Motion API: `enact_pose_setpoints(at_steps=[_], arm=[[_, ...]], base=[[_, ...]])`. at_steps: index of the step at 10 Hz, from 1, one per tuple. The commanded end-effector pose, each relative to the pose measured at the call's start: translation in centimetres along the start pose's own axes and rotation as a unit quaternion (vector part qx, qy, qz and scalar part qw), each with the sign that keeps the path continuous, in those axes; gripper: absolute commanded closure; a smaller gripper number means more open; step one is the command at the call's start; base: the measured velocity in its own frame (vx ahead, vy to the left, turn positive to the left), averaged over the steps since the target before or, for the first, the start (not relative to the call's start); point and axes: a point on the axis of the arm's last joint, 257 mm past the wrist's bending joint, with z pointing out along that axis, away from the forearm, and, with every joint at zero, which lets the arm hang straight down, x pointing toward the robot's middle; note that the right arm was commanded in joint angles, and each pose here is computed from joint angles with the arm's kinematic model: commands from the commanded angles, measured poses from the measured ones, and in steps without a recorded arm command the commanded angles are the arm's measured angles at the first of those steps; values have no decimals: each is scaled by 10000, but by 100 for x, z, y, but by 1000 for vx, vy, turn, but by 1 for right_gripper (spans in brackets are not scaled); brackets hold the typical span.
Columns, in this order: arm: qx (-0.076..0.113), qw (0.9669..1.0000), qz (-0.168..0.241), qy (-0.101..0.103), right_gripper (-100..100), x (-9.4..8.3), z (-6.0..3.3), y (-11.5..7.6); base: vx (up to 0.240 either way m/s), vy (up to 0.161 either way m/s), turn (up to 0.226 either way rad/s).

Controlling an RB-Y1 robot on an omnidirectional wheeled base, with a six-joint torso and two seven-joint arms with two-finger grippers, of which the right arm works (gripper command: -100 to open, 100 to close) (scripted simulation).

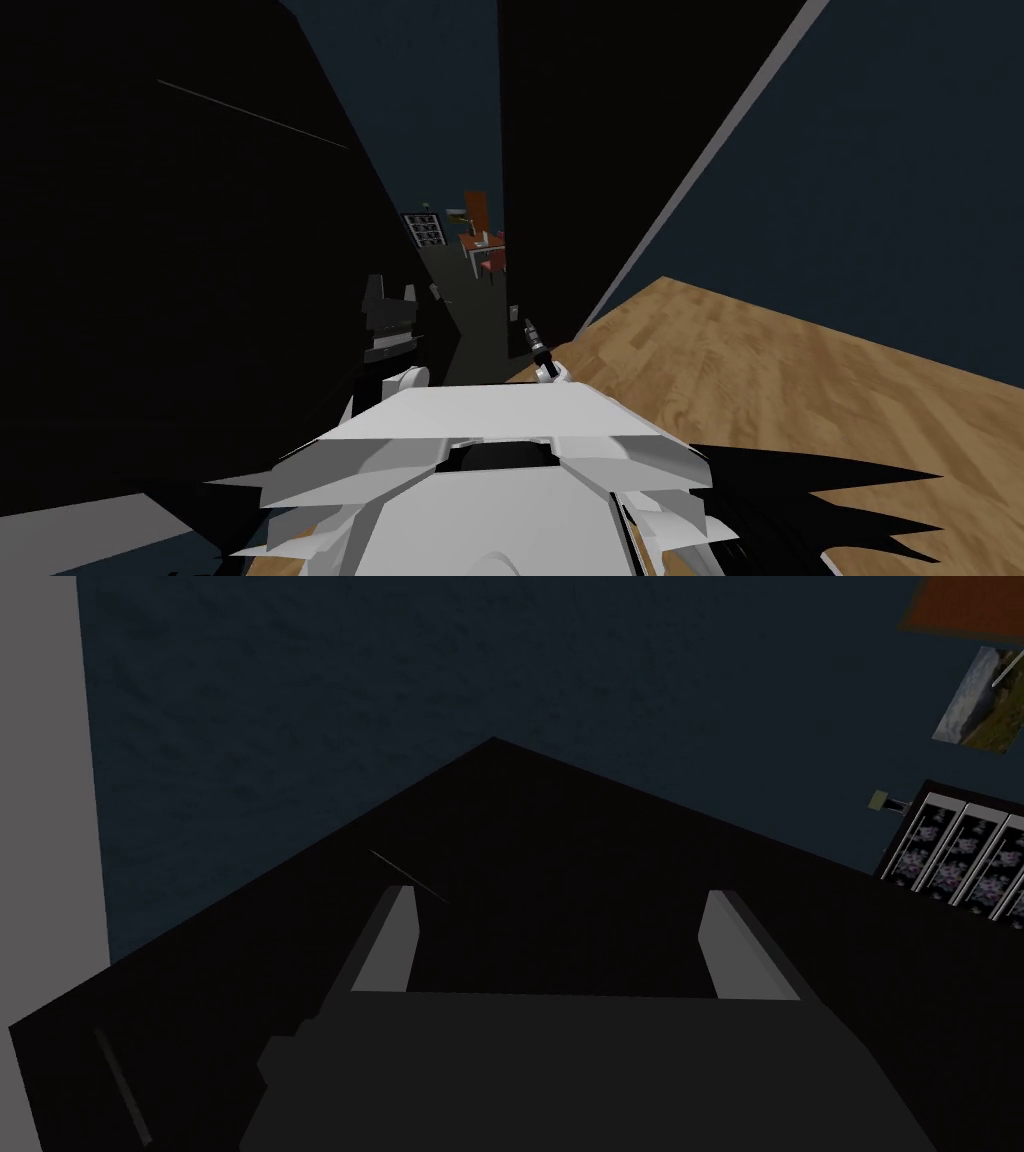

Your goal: Push the door open

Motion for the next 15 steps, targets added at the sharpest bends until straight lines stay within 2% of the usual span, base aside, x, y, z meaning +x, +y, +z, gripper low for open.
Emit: enact_pose_setpoints(at_steps=[1, 7, 8, 13, 14, 15], arm=[[-8, 10000, -24, -22, -100, -29, -4, -2], [-54, 9999, 69, -58, -100, 64, 26, 32], [-54, 9999, 69, -58, 100, 64, 26, 32], [-54, 9999, 69, -58, 100, 64, 26, 32], [-20, 9999, -14, -165, 100, -83, 1, 5], [-16, 9997, -45, -219, 100, -149, -7, 1]], base=[[195, 94, 23], [175, 65, 15], [-15, -7, 18], [-11, -7, 4], [93, 42, -30], [170, 33, -49]])
